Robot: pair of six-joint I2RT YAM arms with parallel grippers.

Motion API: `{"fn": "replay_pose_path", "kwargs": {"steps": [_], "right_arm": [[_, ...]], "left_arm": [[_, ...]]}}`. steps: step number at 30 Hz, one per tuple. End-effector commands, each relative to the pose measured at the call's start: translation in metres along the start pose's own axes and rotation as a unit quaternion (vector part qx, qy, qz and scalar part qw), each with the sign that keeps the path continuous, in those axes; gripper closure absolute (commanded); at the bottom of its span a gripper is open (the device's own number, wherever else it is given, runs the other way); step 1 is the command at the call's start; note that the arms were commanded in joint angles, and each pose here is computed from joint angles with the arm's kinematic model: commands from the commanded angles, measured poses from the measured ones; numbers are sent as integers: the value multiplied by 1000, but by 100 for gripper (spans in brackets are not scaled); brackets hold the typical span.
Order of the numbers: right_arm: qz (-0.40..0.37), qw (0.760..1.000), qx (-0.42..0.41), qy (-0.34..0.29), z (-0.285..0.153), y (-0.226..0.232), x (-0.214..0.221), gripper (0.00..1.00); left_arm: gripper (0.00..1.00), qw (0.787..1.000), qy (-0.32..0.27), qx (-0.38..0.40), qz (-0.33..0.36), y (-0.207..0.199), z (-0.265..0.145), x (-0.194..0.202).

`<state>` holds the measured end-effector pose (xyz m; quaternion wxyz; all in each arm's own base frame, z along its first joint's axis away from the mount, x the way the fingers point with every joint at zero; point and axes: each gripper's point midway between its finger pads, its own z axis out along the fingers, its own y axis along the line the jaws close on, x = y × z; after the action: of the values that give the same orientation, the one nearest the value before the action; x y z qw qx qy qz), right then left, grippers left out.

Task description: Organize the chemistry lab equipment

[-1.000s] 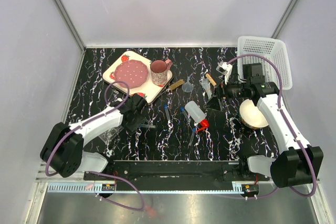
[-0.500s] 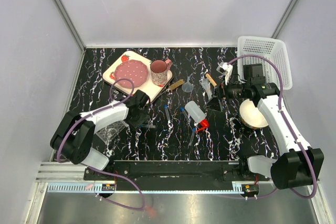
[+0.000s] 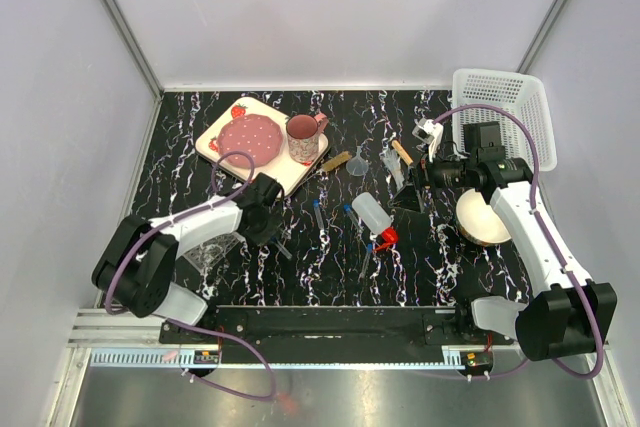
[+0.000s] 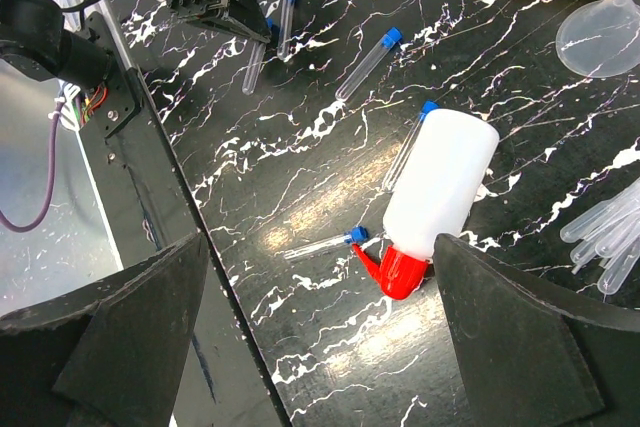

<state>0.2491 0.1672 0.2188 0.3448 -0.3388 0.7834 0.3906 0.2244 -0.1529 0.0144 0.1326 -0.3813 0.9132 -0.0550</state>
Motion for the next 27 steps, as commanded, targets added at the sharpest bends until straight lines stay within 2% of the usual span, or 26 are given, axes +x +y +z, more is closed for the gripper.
{"fn": "replay_pose_path", "kwargs": {"steps": [1,3,5,11,14,17,21,23,24,26,27], "right_arm": [[-25,999,-10,-25,-6,12,-14,0],[-24,999,-13,-25,-6,13,-14,0],[-24,999,-17,-25,-6,15,-13,0],[-16,999,-31,-26,-6,20,-12,0],[-6,998,-56,-30,-4,28,-11,0],[12,995,-98,-34,1,39,-9,0],[30,985,-169,-18,15,70,-9,0],[36,981,-191,-9,25,77,-9,0],[54,978,-203,-2,28,83,-9,0],[61,972,-227,12,42,92,-10,0],[79,969,-234,20,45,96,-10,0]], "left_arm": [[89,998,22,-23,45,30,4,12],[92,998,20,-10,64,29,-2,12],[100,996,23,2,81,28,-6,14],[100,986,5,81,145,5,-37,13],[100,973,-7,156,169,-19,-59,17],[100,948,-14,262,183,-56,-89,24],[100,891,-29,418,175,-118,-150,27],[100,873,-35,455,172,-138,-169,29],[100,856,-47,488,165,-156,-191,25],[100,846,-47,507,160,-173,-201,29],[100,832,-55,531,153,-186,-219,26]]}}
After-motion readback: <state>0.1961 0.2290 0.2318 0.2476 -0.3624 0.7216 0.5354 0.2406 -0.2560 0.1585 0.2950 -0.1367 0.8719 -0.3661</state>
